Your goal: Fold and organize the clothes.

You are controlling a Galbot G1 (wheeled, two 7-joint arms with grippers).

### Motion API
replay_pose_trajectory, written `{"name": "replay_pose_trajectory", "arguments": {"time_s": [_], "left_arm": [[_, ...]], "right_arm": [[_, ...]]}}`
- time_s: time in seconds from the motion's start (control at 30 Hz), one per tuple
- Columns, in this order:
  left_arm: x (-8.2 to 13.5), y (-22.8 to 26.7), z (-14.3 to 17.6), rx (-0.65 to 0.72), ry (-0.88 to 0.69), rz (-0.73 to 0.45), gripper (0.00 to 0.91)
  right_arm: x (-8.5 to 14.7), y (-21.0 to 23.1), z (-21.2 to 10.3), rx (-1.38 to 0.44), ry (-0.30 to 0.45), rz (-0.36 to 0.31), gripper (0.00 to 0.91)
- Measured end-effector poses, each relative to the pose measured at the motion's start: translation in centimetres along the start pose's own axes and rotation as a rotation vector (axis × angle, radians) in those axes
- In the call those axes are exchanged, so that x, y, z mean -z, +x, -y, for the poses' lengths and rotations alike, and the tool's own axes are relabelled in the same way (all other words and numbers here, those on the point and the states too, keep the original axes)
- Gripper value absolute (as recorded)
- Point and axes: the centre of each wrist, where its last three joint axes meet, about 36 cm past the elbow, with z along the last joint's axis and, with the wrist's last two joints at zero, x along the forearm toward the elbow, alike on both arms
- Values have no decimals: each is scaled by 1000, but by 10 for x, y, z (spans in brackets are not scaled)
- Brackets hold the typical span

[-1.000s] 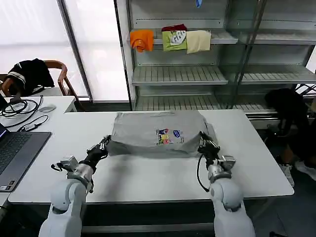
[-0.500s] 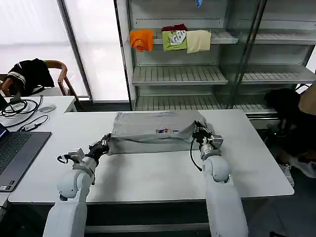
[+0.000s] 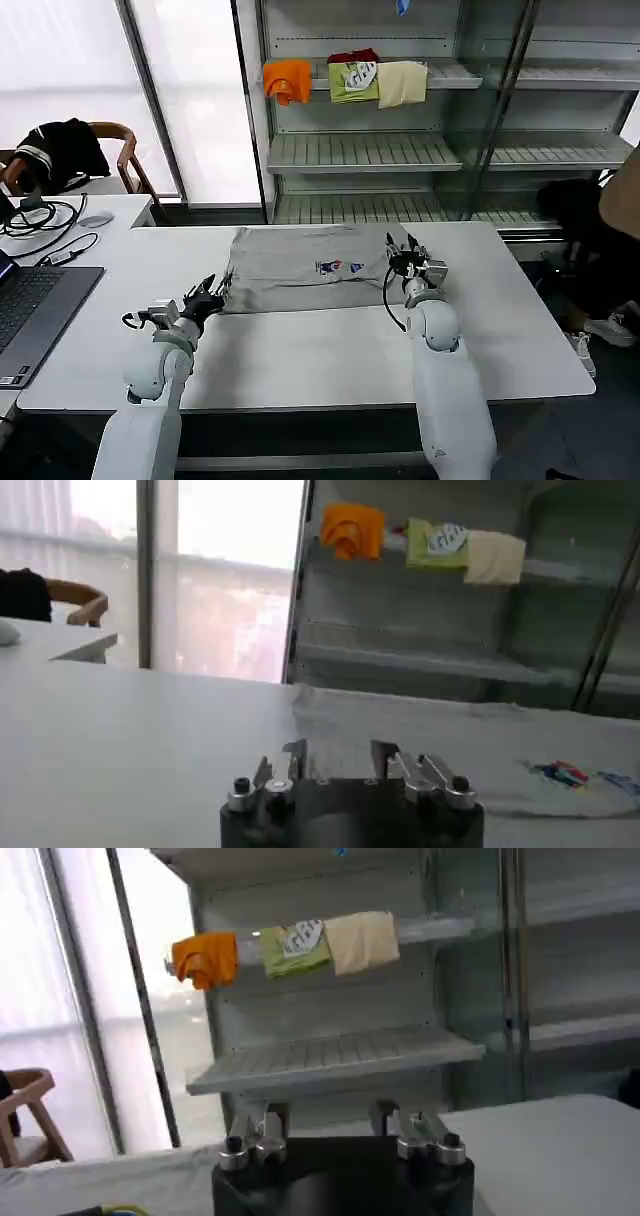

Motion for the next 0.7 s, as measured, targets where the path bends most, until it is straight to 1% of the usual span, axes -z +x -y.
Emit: {"name": "replay_pose_trajectory", "arguments": {"time_s": [0.2,0.5,0.53,0.57,0.6,0.63,0.67,0.7], "left_arm": [[-6,6,6,-1,-55,-59,907],[-15,13,12,12,-110,-119,907],[-16,13,13,14,-113,-124,907],[-16,13,13,16,-117,-128,907],[-17,13,13,18,-119,-132,907],[-18,14,14,20,-121,-135,907],[-18,14,14,21,-123,-138,907],[-19,14,14,23,-126,-142,907]], "right_arm": [[-3,24,25,-22,59,-84,907],[-22,57,54,-46,107,-186,907],[-25,60,56,-47,111,-199,746],[-28,62,58,-49,116,-210,423],[-30,64,59,-50,119,-220,191],[-33,67,60,-49,121,-231,20],[-36,69,61,-48,122,-240,0],[-38,70,62,-46,123,-247,0]]}}
